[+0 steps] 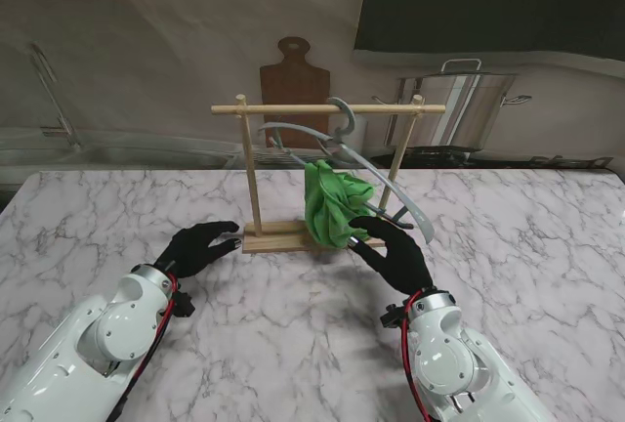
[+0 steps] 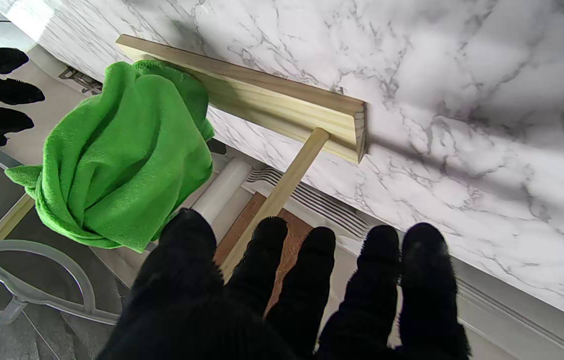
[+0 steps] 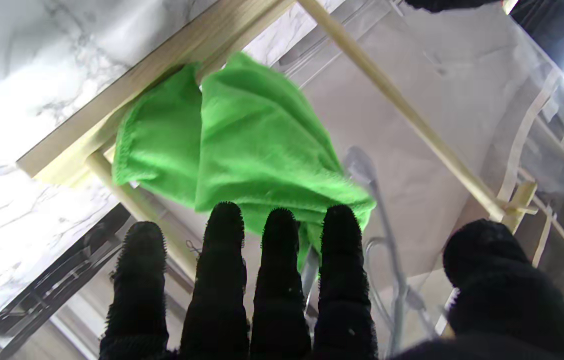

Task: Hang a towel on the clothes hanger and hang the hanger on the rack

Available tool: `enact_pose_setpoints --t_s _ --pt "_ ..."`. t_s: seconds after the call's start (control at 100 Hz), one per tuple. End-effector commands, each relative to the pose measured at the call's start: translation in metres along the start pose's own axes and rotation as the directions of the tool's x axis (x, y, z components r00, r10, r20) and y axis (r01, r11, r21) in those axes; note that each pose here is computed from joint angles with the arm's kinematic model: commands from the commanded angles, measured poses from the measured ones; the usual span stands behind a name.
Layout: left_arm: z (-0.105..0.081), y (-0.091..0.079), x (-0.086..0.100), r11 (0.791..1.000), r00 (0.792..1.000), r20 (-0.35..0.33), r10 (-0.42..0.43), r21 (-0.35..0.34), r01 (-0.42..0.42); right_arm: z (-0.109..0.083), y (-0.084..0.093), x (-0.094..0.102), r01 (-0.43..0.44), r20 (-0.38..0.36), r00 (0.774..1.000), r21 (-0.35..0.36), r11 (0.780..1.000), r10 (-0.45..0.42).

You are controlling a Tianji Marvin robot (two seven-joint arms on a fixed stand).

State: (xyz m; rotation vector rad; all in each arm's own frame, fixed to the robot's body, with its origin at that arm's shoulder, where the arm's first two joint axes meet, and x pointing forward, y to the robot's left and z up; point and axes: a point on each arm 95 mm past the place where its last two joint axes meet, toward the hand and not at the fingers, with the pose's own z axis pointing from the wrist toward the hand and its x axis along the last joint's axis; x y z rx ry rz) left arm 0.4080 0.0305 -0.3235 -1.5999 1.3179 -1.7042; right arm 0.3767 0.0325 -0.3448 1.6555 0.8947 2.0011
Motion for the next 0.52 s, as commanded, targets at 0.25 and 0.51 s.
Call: enact_pose_setpoints --t_s 0.25,0.51 --pt "0.009 0.001 0.001 1.0 1.0 0.0 -0.029 -0.013 0.029 0.008 0.009 -0.003 -0.015 0.006 1.0 -0.01 1.0 0.015" --pt "0.009 -0.001 -0.003 1.0 1.0 0.014 -0.022 -0.009 0.022 0.012 0.01 -0.001 -0.018 -0.012 1.0 0.003 1.0 0.018"
